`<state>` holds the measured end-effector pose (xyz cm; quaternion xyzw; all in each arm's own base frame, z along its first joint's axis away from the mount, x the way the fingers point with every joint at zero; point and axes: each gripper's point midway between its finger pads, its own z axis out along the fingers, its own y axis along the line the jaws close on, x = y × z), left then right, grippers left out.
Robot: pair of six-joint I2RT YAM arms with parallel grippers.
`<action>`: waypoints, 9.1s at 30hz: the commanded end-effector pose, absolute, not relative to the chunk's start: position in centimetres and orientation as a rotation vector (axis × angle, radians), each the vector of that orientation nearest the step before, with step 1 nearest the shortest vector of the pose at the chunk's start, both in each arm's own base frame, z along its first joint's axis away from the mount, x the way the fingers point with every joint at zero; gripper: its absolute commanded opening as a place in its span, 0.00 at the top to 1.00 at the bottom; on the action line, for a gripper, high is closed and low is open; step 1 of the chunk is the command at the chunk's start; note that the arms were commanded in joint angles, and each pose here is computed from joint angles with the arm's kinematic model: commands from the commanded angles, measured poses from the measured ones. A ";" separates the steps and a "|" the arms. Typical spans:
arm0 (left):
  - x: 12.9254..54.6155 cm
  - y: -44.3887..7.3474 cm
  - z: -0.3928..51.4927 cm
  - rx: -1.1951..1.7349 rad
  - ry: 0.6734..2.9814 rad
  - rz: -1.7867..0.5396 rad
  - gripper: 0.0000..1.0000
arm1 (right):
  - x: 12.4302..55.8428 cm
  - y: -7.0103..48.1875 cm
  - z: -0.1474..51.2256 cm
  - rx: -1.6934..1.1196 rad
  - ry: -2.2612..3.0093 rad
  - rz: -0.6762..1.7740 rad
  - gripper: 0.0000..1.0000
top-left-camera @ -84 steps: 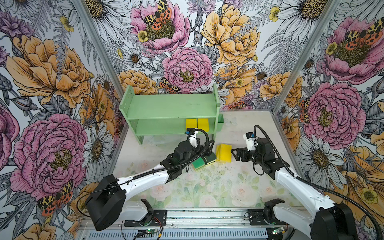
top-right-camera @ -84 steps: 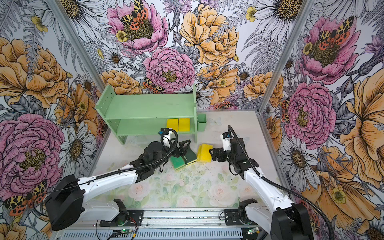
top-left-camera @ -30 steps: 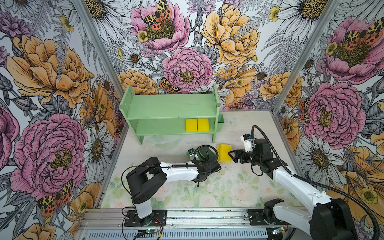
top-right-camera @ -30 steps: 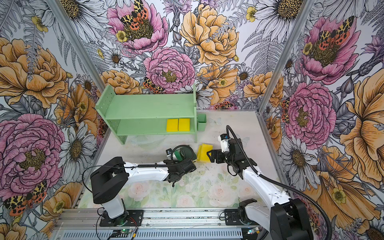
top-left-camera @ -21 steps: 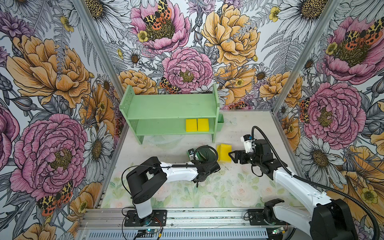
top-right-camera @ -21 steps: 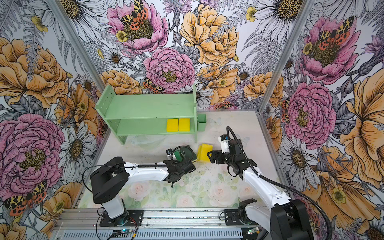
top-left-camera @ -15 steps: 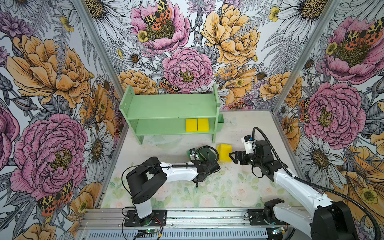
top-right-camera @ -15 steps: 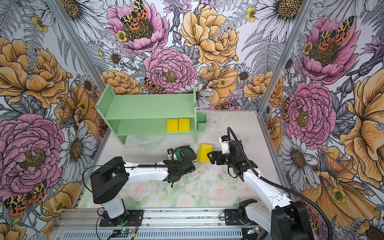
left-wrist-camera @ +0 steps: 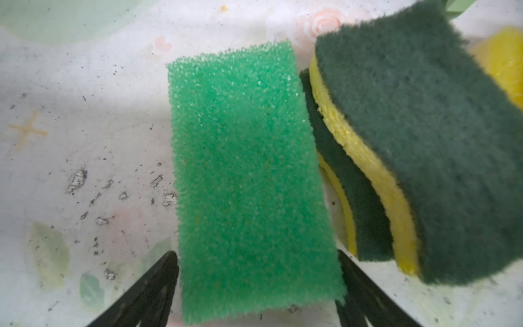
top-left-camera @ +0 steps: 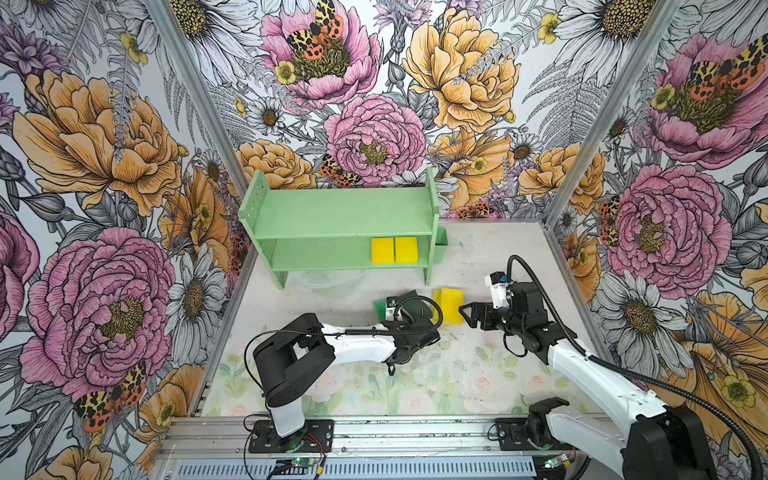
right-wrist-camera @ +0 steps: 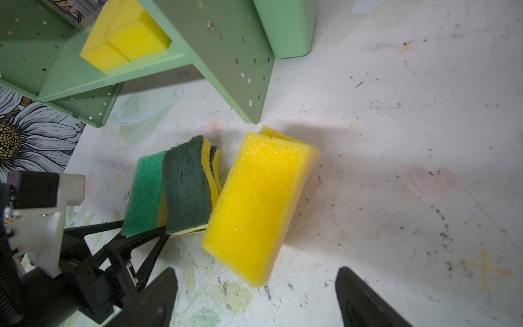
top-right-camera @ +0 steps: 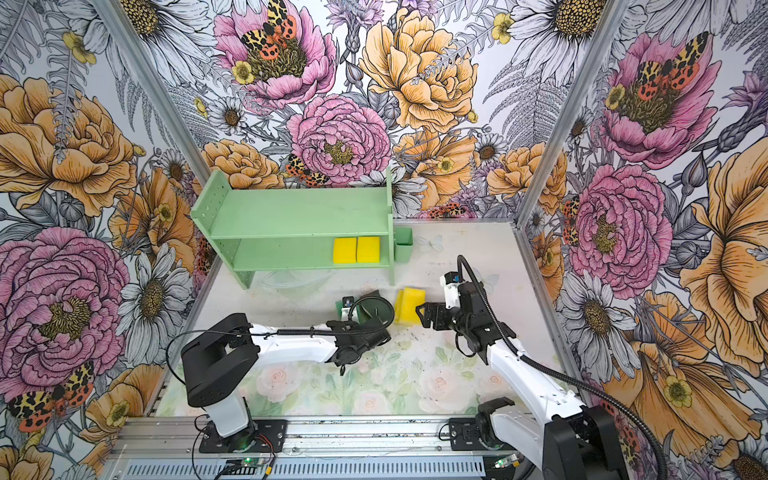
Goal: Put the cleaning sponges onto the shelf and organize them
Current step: 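Center the left gripper fingers on the bright green sponge and close, then lift the bright green sponge with the left gripper toward the shelf, then carry the bright green sponge onto the lower shelf beside the yellow sponges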
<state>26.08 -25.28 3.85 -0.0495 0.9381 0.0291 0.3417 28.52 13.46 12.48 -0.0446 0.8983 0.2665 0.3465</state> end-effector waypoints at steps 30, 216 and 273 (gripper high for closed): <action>27.0 -24.5 5.0 -0.130 2.421 -0.021 0.17 | 29.2 13.5 12.4 -0.092 2.325 0.657 0.11; 43.6 -13.9 17.9 -0.057 1.928 -0.018 0.41 | 34.0 13.2 13.8 -0.209 2.322 0.467 0.11; 43.7 -10.4 14.7 -0.090 1.892 -0.019 0.37 | 34.2 13.5 12.9 -0.174 2.356 0.489 0.11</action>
